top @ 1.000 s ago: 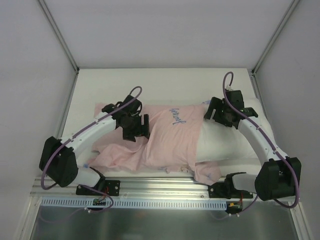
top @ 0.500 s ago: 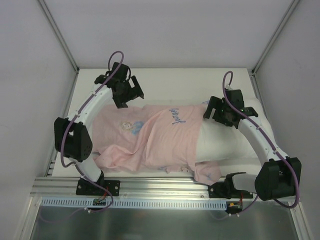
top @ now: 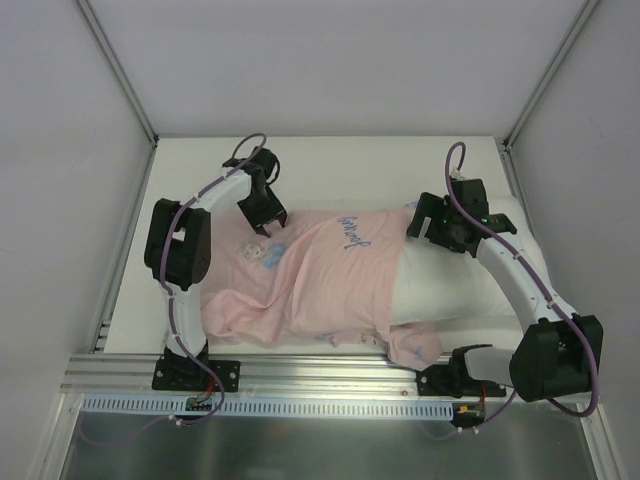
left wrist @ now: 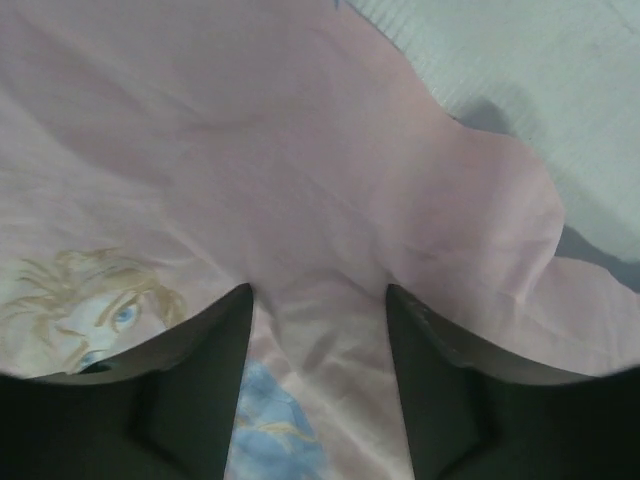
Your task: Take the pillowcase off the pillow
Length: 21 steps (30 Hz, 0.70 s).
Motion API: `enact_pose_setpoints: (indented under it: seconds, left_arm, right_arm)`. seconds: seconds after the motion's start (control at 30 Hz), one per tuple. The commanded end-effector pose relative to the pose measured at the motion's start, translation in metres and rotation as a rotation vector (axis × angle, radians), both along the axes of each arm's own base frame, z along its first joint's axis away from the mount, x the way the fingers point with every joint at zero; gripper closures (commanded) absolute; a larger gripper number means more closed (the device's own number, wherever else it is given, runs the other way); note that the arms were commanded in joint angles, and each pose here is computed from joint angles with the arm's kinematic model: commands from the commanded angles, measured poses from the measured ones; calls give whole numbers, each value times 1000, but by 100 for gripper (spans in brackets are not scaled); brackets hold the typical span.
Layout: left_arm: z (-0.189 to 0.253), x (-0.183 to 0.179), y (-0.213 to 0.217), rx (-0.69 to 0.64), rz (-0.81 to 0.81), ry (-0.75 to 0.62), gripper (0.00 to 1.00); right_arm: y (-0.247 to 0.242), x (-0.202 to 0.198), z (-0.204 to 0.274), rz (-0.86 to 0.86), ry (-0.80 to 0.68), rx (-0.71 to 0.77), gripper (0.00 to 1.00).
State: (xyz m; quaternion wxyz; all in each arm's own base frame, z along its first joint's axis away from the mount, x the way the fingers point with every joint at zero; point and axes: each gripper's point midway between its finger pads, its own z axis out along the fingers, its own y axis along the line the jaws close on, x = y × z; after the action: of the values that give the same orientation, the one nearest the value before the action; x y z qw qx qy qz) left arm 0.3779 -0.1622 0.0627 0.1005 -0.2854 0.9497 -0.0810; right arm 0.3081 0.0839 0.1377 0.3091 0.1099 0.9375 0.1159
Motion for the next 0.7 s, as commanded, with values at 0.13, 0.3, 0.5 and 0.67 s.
enact_pose_setpoints:
  seconds: [0.13,0.3,0.5,0.67]
  left_arm:
    - [4,-7,-23,-3,-118,-3,99]
    - [34,-10,6,39,-72,-85,100]
    - [71,-21,43,35,17,-178,100]
    - [93,-22,37,-21,-11,-243,100]
  right_arm:
    - [-5,-36,-22,6,149,-30,5]
    - [-20,-38,-9,-22,113,-88,3]
    - [-38,-43,35,-29,-6,-130,4]
    - [-43,-46,50,24,10,-188,4]
